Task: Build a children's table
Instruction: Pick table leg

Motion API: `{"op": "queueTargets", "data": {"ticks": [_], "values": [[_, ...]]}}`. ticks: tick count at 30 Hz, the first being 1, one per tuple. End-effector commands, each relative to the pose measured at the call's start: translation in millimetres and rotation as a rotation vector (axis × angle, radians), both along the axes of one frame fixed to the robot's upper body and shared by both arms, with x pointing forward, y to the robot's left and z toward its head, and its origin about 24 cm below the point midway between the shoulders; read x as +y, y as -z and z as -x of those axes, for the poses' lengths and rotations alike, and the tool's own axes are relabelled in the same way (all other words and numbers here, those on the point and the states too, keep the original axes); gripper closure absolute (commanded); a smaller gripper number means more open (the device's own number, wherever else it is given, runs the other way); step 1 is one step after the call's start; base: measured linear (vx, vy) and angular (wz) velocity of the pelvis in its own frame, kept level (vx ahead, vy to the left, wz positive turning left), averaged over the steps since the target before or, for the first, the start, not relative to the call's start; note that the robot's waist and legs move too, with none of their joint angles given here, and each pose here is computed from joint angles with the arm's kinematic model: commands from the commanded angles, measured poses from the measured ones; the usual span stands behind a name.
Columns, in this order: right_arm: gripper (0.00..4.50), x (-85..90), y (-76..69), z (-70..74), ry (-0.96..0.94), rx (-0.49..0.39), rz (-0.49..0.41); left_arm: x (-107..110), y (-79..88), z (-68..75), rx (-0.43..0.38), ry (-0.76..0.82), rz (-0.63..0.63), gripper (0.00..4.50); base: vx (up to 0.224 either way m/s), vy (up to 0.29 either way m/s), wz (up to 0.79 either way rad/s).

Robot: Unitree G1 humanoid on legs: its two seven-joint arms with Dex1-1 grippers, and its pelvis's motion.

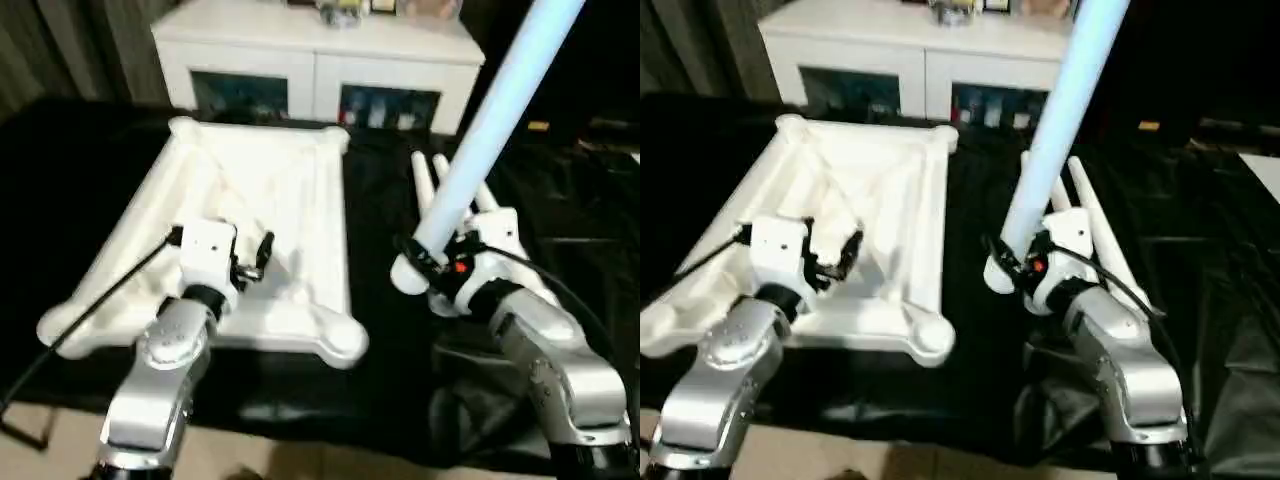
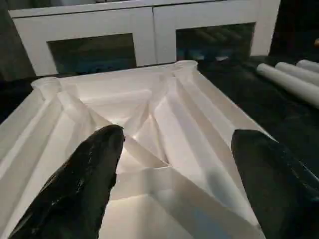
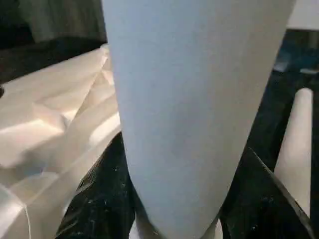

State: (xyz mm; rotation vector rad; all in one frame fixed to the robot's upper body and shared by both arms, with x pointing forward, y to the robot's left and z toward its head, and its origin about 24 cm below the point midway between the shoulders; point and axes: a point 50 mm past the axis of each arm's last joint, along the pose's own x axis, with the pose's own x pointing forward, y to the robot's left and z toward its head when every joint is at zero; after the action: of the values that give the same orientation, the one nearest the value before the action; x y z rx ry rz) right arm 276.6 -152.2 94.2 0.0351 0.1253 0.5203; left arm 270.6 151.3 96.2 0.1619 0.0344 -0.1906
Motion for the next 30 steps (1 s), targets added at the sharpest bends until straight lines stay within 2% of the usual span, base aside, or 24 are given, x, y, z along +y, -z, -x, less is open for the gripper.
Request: {"op": "queueTargets", "data": {"ticks": [1,9,15,16,17,19,20,21,22,27,28,30], "values": [[2.64,4.9,-1.9,0.6,-0.029,-0.007,0.029,2,-1.8,-0.2,0.002,0.021,-0.011,0.58,-0.014,-0.126,0.03],[2.64,1.8,-3.7,-2.8,-0.019,-0.007,0.024,-1,-4.7,-3.3,-0.018,0.031,-0.032,0.58,-0.049,-0.061,0.10],[2.64,6.6,-4.1,-2.5,-0.034,-0.008,0.026,-2,-3.2,-5.0,0.009,0.055,-0.016,0.58,-0.019,0.002,0.00],[2.64,6.5,-4.3,-1.7,-0.058,-0.002,0.016,-6,0.2,-1.1,0.046,0.172,-0.015,0.40,0.000,0.000,0.00],[2.64,6.1,-4.9,-1.1,-0.082,-0.002,0.016,-9,0.4,2.0,0.043,0.257,-0.038,0.23,0.000,0.000,0.00],[2.64,4.7,-5.1,1.1,-0.165,0.019,0.026,-13,4.8,12.2,0.067,0.509,-0.093,0.19,0.000,0.000,0.00],[2.64,4.7,-5.1,1.1,-0.165,0.019,0.026,-13,4.8,12.2,0.067,0.509,-0.093,0.19,0.000,0.000,0.00],[2.64,4.5,-5.6,2.0,-0.198,0.025,0.032,-13,7.7,13.3,0.093,0.573,-0.127,0.09,0.052,0.021,-0.02],[2.64,3.4,-6.4,5.1,-0.276,0.040,0.052,-7,12.5,13.3,0.152,0.694,-0.206,0.09,0.051,0.017,-0.02],[2.64,-1.4,-6.9,9.6,-0.364,0.061,0.094,5,19.8,11.8,0.275,0.842,-0.349,0.09,0.010,0.003,0.00],[2.64,-3.4,-7.3,11.5,-0.392,0.065,0.111,10,23.3,12.5,0.340,0.912,-0.404,0.09,0.000,0.000,0.00],[2.64,-4.8,-7.6,12.7,-0.406,0.067,0.120,12,24.6,10.4,0.356,0.958,-0.447,0.09,0.000,0.000,0.00]]}}
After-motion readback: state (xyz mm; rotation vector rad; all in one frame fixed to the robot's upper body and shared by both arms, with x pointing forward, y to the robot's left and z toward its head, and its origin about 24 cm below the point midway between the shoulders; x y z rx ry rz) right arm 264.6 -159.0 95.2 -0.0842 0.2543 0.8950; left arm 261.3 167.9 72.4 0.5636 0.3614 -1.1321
